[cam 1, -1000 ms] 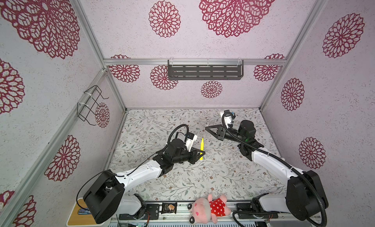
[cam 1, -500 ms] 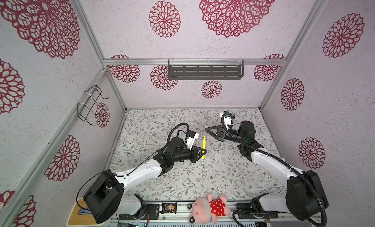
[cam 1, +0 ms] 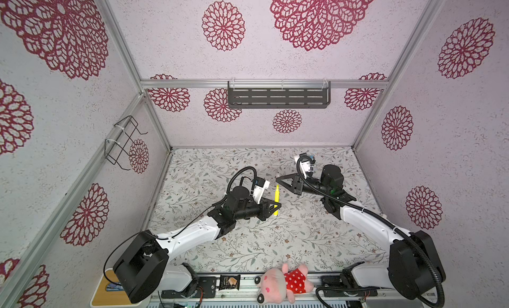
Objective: Insert pens into pen caps
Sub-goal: Put on the pen cap to the pen.
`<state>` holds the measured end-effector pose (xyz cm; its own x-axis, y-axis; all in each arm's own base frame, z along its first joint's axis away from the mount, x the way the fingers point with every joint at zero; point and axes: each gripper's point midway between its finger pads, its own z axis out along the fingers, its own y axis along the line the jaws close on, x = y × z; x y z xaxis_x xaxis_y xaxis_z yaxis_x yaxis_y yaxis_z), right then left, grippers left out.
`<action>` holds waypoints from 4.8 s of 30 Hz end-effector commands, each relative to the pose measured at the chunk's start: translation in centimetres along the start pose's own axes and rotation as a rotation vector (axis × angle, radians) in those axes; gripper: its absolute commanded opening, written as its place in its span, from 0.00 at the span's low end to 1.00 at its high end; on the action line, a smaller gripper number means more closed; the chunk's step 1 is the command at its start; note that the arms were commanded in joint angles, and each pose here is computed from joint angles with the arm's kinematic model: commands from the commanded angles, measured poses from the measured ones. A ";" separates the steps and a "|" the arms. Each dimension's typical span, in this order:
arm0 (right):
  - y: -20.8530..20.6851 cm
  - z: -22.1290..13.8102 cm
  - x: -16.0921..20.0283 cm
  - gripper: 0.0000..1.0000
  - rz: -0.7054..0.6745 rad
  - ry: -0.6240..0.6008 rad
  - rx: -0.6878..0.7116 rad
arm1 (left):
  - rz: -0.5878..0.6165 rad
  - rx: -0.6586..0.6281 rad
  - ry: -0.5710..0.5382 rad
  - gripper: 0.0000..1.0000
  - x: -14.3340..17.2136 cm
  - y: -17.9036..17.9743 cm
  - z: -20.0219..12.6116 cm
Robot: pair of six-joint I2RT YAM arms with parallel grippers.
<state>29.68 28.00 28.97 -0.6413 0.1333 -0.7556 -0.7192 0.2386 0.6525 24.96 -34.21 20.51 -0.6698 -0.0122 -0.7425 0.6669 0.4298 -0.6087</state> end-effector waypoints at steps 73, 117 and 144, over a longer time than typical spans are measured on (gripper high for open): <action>5.3 -0.3 3.9 0.00 -0.156 0.116 -0.252 | 0.046 0.195 -0.177 0.00 -6.0 -4.5 -4.0; 7.7 0.8 6.6 0.00 -0.188 0.288 -0.361 | 0.161 0.456 -0.318 0.00 -10.5 -12.8 -10.4; 5.2 0.6 6.2 0.00 -0.218 0.291 -0.060 | 0.180 0.220 -0.338 0.00 -12.0 -10.4 -10.7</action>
<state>23.26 30.97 33.29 -0.4152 -0.0719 -0.9069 -0.9071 0.1087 0.4066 21.22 -30.73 27.28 -0.6815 -0.0090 -0.7318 0.6988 0.2890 -0.6543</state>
